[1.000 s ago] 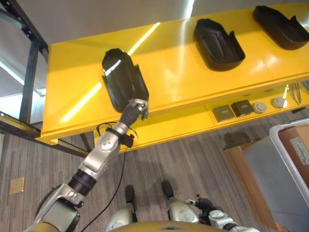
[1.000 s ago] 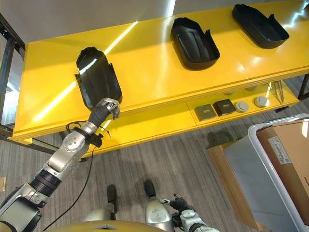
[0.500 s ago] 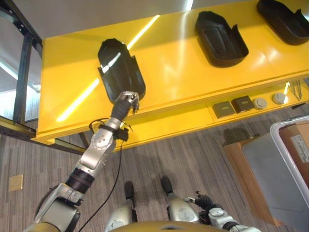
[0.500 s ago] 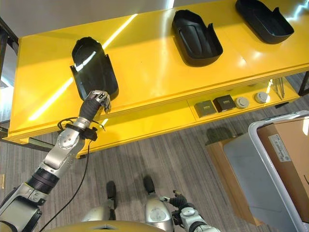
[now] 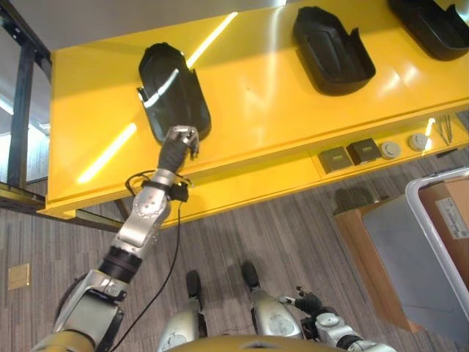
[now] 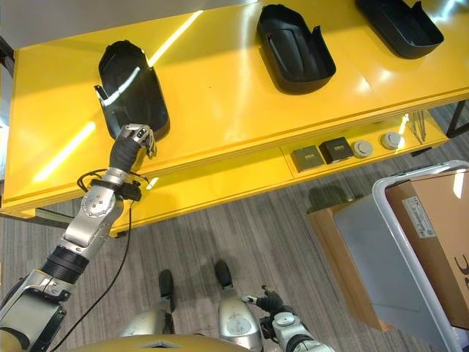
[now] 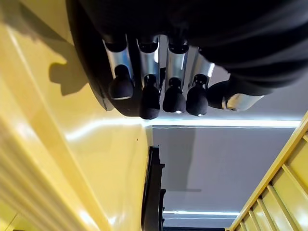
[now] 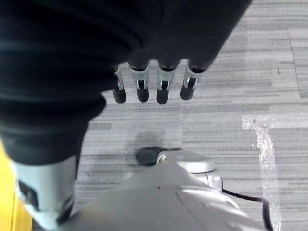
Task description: Move parts from the plastic box to the shelf.
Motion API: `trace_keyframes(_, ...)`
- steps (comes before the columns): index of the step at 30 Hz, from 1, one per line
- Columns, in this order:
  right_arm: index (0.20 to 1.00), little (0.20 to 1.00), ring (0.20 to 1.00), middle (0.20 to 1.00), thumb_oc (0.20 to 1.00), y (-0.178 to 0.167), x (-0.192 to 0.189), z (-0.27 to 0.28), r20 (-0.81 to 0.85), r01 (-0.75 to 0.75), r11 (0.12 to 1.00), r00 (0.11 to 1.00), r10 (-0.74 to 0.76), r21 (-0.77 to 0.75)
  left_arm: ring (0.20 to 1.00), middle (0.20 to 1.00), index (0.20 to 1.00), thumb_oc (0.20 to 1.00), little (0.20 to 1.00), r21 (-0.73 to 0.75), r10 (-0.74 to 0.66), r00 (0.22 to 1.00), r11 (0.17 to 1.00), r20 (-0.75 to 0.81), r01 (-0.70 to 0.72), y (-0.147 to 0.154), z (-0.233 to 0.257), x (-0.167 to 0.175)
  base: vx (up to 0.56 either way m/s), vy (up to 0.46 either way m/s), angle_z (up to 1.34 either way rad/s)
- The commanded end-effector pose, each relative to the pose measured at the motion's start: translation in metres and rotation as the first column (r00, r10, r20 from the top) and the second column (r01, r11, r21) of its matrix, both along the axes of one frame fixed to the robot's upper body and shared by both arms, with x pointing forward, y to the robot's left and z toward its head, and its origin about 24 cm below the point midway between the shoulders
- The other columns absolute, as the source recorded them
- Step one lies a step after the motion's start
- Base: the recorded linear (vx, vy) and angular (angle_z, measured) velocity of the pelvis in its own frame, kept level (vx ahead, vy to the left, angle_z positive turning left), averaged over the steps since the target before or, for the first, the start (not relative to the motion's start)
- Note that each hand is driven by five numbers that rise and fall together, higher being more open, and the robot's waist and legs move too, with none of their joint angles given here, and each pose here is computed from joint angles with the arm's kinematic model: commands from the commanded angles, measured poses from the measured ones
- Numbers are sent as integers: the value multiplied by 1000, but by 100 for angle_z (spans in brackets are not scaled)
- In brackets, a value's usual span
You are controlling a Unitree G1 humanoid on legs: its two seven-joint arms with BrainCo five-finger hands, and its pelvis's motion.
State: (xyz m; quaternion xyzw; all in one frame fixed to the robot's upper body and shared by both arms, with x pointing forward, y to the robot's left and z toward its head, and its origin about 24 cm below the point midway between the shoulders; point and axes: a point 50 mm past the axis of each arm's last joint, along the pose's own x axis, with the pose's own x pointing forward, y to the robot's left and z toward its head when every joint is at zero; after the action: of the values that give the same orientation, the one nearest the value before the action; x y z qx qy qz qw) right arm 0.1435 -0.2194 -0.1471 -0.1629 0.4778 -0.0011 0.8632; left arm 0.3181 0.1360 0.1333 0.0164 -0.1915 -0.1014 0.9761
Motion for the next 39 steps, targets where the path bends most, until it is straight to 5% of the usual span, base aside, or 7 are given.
trace_keyframes(1,1000,1000,1000,1000,1000,3,-18,-7,-53,-15,1000,998,15,-12,200,200,200,200,200,55,98,995,993,35,-100,18,5,8,0,0,0)
trace_keyframes(22,1000,1000,1000,1000,1000,-1,-21,-7,-58,18,1000,998,-18,-2,200,200,200,200,200,73,165,984,983,62,-170,25,15,20,0,0,0)
trace_keyframes(33,1000,1000,1000,1000,1000,2,-54,-18,-175,107,994,979,-104,10,200,200,200,200,200,-30,42,995,999,89,-39,30,-8,-54,43,-4,10)
trace_keyframes(37,1000,1000,1000,1000,1000,4,-48,-18,-164,125,992,979,-124,-8,200,200,200,200,200,190,113,991,977,-67,-99,43,-56,-75,-1,-9,21)
trace_keyframes(38,1000,1000,1000,1000,1000,4,-47,-18,-161,138,990,977,-139,-15,495,495,495,495,495,239,120,988,966,-92,-95,43,-65,-79,-33,-8,23)
trace_keyframes(39,1000,1000,1000,1000,1000,3,-42,-16,-145,147,989,978,-149,-24,708,708,708,708,708,328,132,980,941,-149,-77,46,-84,-87,-24,3,23)
